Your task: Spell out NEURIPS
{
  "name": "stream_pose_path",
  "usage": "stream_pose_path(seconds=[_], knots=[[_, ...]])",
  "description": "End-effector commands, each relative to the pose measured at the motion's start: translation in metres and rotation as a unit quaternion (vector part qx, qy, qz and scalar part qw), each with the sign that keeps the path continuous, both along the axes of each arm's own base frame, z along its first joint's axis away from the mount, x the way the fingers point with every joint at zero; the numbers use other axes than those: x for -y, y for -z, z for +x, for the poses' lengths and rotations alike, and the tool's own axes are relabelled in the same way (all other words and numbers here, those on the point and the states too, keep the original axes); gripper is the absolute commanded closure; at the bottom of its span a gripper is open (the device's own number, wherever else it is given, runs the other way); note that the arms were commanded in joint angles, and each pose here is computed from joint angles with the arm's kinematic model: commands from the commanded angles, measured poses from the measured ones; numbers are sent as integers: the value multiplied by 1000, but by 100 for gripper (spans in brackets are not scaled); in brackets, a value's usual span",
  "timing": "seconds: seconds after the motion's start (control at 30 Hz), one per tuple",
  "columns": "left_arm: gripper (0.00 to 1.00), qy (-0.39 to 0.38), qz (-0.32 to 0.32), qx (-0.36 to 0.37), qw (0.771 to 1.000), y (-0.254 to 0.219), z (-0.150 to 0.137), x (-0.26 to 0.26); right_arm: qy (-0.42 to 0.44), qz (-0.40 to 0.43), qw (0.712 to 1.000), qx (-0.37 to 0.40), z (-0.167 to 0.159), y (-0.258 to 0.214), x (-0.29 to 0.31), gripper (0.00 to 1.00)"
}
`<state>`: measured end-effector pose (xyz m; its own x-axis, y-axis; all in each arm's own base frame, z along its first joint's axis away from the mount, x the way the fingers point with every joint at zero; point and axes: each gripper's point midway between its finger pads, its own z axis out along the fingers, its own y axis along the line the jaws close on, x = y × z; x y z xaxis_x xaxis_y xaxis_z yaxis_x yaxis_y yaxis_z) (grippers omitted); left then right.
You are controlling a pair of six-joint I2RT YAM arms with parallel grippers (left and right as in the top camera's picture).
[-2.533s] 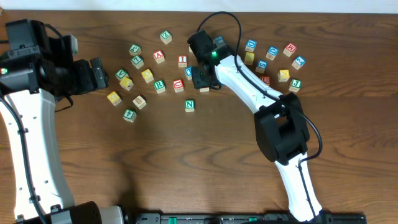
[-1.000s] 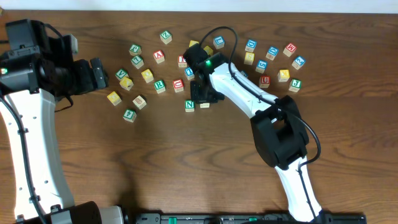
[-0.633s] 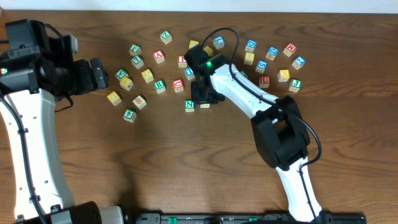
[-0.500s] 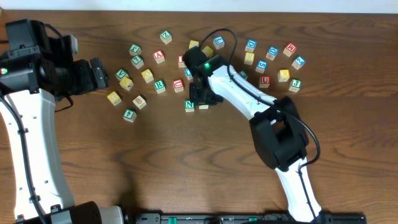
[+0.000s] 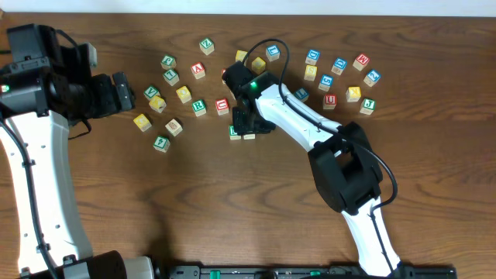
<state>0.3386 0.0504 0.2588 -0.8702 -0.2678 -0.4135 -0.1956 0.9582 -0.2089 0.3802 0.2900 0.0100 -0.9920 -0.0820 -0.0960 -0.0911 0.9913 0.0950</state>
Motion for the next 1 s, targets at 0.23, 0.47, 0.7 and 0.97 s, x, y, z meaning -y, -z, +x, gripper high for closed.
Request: stream_pose_path(seconds=[0.23, 0.47, 0.7, 0.97], knots=[[2, 1, -2, 16, 1000, -11, 2, 1, -25, 8, 999, 25, 13, -39, -2, 60], [2, 1, -2, 16, 1000, -10, 2, 1, -31, 14, 998, 47, 28, -74, 1, 52], [2, 1, -2, 16, 1000, -10, 2, 1, -51, 89, 990, 99, 51, -92, -36, 45], [2, 1, -2, 16, 1000, -11, 2, 1, -100, 119, 971, 180, 74, -100, -72, 42]])
